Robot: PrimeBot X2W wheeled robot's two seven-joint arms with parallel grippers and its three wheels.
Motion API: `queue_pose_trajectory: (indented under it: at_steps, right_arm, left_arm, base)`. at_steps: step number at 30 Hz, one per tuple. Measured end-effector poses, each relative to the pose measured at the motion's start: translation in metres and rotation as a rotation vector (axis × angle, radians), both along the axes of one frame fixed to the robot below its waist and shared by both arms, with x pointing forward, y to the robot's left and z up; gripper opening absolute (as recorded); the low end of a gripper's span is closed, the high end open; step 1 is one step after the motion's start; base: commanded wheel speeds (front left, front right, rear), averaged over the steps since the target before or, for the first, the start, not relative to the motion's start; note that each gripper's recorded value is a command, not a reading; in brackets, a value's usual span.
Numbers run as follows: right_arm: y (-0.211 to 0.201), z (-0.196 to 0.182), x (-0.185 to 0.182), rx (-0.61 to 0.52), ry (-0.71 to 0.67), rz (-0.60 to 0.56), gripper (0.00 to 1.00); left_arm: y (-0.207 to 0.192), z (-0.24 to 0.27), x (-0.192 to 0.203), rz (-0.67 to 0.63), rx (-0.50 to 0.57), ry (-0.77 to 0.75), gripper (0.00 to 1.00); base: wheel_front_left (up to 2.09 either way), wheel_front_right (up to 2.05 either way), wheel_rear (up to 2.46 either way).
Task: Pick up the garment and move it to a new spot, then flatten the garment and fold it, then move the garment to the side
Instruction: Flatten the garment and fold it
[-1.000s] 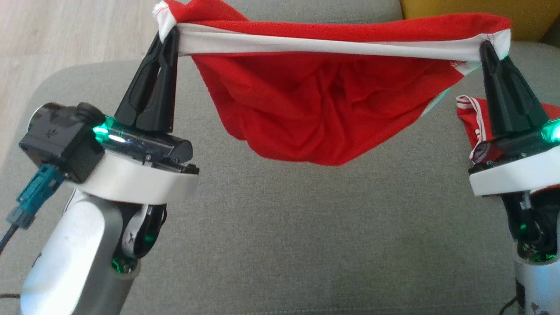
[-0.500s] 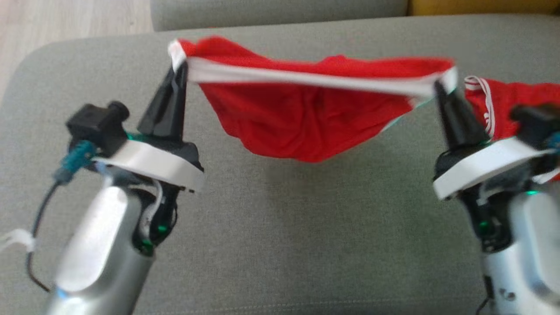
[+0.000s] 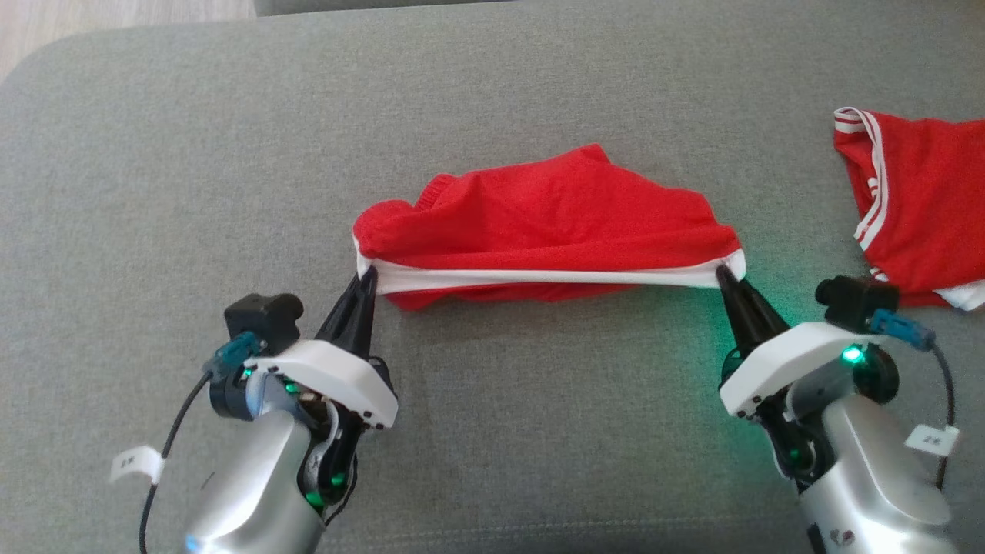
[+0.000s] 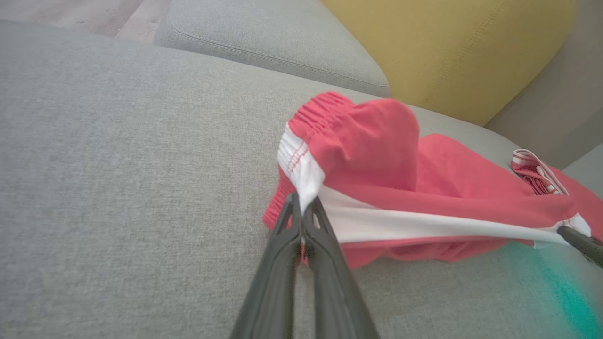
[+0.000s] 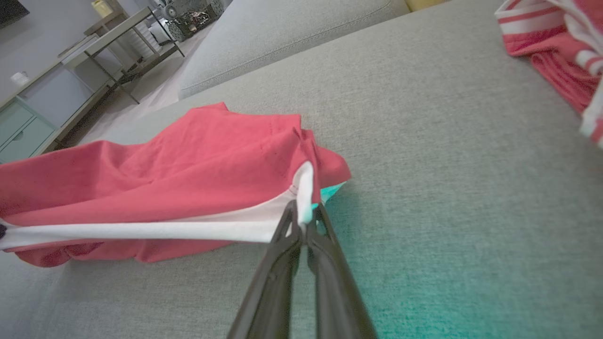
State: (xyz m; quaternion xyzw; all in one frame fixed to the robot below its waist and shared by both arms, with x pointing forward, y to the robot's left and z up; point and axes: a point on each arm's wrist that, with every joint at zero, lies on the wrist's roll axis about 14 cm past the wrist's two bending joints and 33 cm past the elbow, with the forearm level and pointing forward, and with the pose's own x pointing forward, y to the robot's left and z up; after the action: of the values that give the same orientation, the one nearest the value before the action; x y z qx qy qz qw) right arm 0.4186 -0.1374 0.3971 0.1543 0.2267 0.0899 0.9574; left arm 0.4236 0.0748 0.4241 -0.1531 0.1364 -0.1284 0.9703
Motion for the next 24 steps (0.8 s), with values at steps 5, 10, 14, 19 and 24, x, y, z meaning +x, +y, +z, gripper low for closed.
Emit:
queue_pose_trajectory:
  at_steps: [5,10,14,19,24]
  right_arm:
    - [-0.001,0.0,-0.002,-0.009,-0.037,-0.005,1.0]
    - [-0.003,0.021,0.005,-0.021,-0.137,-0.006,1.0]
    - [-0.006,0.045,0.005,-0.05,-0.238,-0.006,1.0]
    - [-0.018,0.076,-0.001,-0.102,-0.353,-0.029,1.0]
    - [-0.02,0.105,-0.01,-0.145,-0.439,-0.033,1.0]
  left_arm:
    - [0.007,-0.005,-0.002,0.021,0.004,0.0,1.0]
    - [0.016,-0.007,-0.011,0.059,0.032,-0.004,1.0]
    - [0.028,0.013,-0.012,0.103,0.069,-0.082,1.0]
    - [0.043,0.05,-0.013,0.149,0.102,-0.209,1.0]
    - [0.05,0.067,-0.028,0.164,0.138,-0.273,1.0]
  base:
    - [0.0,0.0,0.0]
    - [0.0,0.0,0.0]
    - [0.0,0.0,0.0]
    - [0.0,0.0,0.0]
    - [0.0,0.0,0.0]
